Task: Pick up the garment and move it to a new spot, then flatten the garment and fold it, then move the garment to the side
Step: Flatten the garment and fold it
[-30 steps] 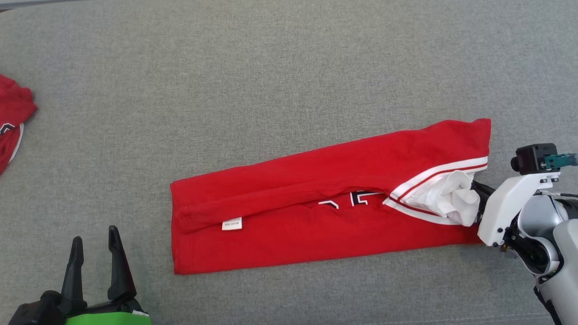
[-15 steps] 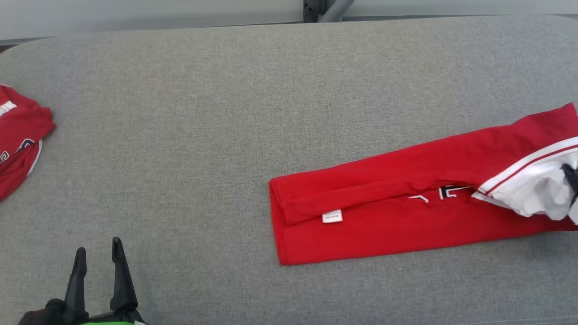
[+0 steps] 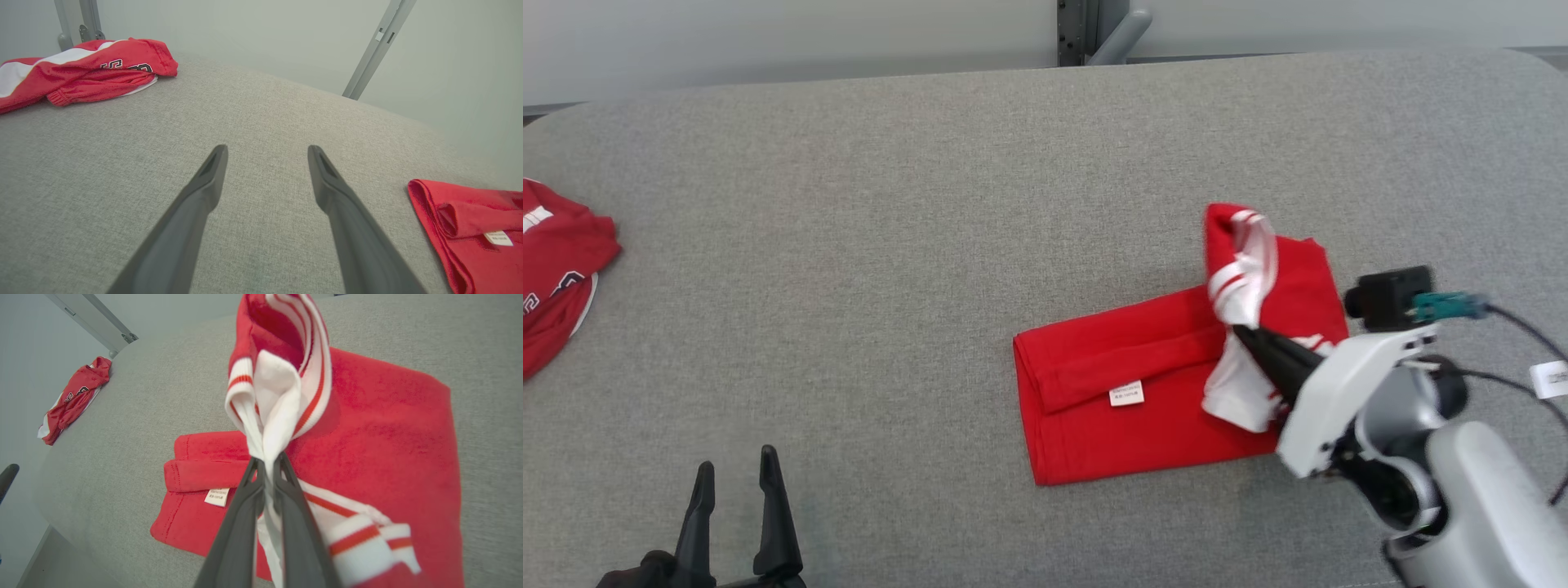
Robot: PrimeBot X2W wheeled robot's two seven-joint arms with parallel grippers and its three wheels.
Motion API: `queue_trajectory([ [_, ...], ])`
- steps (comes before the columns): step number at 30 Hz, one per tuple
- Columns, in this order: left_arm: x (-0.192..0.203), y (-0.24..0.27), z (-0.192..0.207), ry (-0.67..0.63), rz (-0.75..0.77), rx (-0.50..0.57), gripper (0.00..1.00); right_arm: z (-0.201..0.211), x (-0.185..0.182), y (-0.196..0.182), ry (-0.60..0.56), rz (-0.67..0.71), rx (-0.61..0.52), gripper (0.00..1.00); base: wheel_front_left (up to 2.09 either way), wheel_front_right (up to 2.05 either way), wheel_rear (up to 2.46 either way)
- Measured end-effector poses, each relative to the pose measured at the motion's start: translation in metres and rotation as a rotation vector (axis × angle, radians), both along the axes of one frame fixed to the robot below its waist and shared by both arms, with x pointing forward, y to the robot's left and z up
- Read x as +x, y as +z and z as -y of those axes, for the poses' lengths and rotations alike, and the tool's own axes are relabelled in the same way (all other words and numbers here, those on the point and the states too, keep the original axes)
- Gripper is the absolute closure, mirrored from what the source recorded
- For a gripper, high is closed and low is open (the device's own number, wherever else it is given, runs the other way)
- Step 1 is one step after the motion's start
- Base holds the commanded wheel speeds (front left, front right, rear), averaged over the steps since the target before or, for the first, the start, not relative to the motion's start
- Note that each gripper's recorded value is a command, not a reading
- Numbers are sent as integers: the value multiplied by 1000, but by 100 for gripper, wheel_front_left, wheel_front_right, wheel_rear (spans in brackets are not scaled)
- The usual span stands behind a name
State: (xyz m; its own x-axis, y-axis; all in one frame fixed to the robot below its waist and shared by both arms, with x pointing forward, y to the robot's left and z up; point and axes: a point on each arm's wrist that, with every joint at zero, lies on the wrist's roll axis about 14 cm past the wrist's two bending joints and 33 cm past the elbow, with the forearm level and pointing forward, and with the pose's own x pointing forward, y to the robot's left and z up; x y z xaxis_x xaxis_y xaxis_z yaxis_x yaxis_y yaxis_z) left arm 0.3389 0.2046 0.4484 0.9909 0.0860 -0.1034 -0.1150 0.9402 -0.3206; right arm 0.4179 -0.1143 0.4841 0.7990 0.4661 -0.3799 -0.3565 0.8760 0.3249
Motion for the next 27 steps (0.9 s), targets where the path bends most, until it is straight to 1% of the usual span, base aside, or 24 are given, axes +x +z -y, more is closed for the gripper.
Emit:
queue_trajectory([
  [3, 3, -5, 6, -18, -13, -7, 0, -46, -8, -13, 47, -40, 72, 100, 0, 0, 0],
  [4, 4, -6, 8, -23, -16, -9, 0, -58, -10, -18, 60, -55, 81, 100, 0, 0, 0],
  [9, 6, -7, 8, -20, -20, -11, 0, -92, -17, -40, 102, -103, 106, 100, 0, 0, 0],
  [15, 2, -12, 3, -1, -37, -8, 0, -107, -18, -52, 128, -119, 108, 100, 0, 0, 0],
  [26, 2, -16, 4, 0, -50, -13, 0, -124, -22, -56, 156, -133, 158, 100, 0, 0, 0],
  [27, 2, -16, 4, -1, -50, -13, 0, -123, -22, -56, 150, -126, 164, 67, 0, 0, 0],
])
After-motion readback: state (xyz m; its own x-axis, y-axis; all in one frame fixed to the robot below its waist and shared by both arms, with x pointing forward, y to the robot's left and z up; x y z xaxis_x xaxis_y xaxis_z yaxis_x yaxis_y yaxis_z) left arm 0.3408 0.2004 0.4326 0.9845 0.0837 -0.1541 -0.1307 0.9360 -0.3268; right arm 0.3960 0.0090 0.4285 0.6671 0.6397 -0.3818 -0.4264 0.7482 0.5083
